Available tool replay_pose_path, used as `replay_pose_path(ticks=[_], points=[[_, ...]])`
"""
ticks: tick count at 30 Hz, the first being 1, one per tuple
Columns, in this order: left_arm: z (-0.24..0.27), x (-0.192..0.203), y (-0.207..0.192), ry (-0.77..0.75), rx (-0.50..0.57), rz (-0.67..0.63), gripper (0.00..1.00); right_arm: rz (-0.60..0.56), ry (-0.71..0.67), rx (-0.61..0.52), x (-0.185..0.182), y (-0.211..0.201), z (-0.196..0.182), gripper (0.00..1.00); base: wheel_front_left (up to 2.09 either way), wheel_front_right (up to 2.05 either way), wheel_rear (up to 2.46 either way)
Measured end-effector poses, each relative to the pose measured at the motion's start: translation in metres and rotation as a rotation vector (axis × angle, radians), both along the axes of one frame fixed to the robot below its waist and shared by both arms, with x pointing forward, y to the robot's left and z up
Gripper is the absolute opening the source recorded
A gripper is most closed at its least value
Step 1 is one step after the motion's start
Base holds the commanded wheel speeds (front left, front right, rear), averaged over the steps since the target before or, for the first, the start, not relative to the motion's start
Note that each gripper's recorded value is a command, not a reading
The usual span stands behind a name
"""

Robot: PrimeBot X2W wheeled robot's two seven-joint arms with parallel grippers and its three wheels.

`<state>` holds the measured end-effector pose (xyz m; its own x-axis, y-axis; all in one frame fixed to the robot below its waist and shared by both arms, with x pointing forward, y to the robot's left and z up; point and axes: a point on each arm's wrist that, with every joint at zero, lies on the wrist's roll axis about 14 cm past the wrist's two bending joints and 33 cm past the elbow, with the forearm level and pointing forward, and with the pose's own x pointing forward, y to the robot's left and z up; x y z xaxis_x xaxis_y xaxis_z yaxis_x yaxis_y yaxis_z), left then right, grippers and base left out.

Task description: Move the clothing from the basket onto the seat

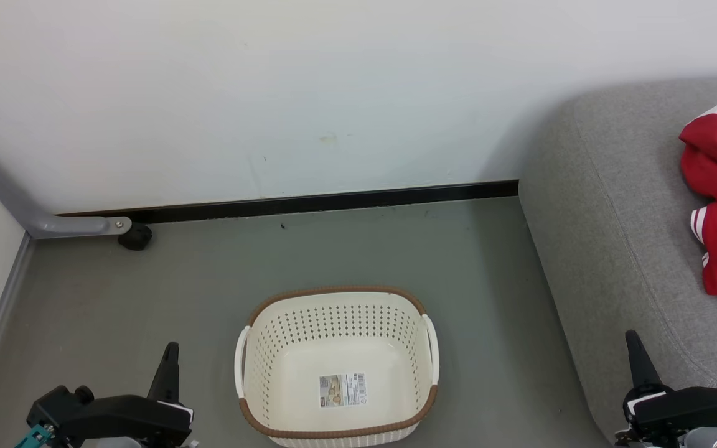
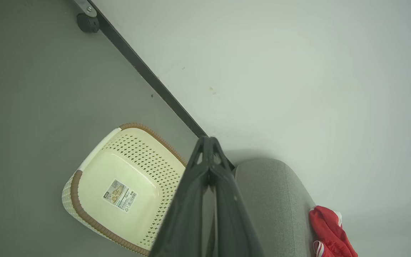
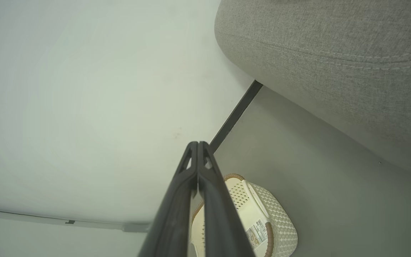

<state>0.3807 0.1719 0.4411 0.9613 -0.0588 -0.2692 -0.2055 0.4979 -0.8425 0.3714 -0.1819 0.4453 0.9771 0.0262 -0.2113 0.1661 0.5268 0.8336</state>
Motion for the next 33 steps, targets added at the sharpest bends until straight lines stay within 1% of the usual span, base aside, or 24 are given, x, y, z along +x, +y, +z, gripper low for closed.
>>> replay_pose_path(ticks=[5, 8, 16, 33], points=[[0.005, 0.002, 0.002, -0.015, -0.071, 0.02, 0.0, -0.024, -0.005, 0.071, 0.001, -0.003, 0.003, 0.0, 0.0, 0.0, 0.0], [0.008, 0.002, 0.001, -0.024, -0.093, 0.02, 0.0, -0.033, -0.008, 0.096, 0.001, -0.004, 0.004, 0.0, 0.0, 0.0, 0.0], [0.013, 0.001, 0.004, -0.043, -0.217, 0.056, 0.0, -0.065, -0.026, 0.223, 0.004, -0.009, 0.011, 0.0, 0.0, 0.0, 0.0], [0.036, 0.005, 0.013, -0.134, -0.422, 0.1, 0.0, -0.12, -0.083, 0.464, 0.007, -0.02, 0.026, 0.0, 0.0, 0.0, 0.0]])
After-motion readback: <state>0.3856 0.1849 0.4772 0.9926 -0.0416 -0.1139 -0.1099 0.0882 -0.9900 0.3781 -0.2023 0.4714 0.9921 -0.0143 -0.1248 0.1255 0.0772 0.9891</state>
